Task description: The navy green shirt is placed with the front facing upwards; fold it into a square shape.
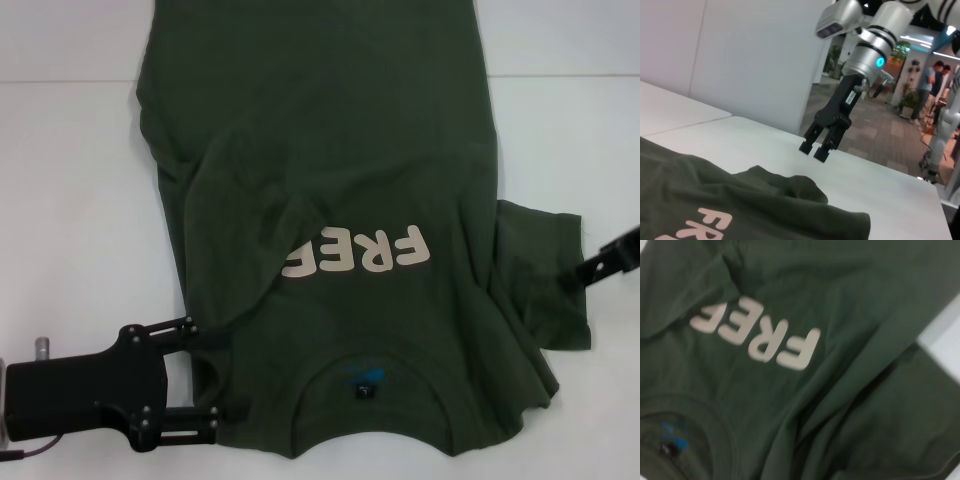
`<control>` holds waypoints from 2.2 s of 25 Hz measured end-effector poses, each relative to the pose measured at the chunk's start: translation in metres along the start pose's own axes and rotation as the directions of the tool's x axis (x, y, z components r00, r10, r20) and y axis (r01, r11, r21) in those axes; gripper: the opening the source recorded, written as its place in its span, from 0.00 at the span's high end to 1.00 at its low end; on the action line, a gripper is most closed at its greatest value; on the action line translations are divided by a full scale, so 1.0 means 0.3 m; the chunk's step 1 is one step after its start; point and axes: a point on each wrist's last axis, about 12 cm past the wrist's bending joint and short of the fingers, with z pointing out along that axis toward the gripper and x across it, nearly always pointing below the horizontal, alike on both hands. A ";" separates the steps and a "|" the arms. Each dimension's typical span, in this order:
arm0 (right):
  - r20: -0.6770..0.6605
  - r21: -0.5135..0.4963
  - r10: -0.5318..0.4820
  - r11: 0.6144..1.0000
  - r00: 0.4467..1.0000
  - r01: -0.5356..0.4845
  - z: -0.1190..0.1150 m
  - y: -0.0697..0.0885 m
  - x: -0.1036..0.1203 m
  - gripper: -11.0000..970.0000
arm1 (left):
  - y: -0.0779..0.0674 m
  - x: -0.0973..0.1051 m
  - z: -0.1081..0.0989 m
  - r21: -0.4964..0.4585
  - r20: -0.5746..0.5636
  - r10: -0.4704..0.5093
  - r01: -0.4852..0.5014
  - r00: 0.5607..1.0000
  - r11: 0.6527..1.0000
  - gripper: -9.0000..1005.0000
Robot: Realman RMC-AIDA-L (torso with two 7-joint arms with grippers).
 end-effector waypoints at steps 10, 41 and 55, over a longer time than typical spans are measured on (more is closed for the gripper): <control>-0.083 0.019 0.059 0.998 0.995 -0.058 0.099 0.002 0.007 0.15 | 0.001 0.008 -0.007 0.015 -0.059 0.014 -0.013 0.998 1.000 0.18; -0.071 -0.026 0.013 1.000 0.997 -0.015 0.189 0.012 0.032 0.85 | 0.001 0.014 -0.009 -0.011 -0.045 -0.026 0.025 0.999 1.000 0.18; -0.044 0.086 -0.032 0.996 0.999 0.036 0.073 -0.004 0.011 0.97 | 0.005 0.010 -0.011 -0.017 -0.040 -0.029 0.028 0.999 0.999 0.18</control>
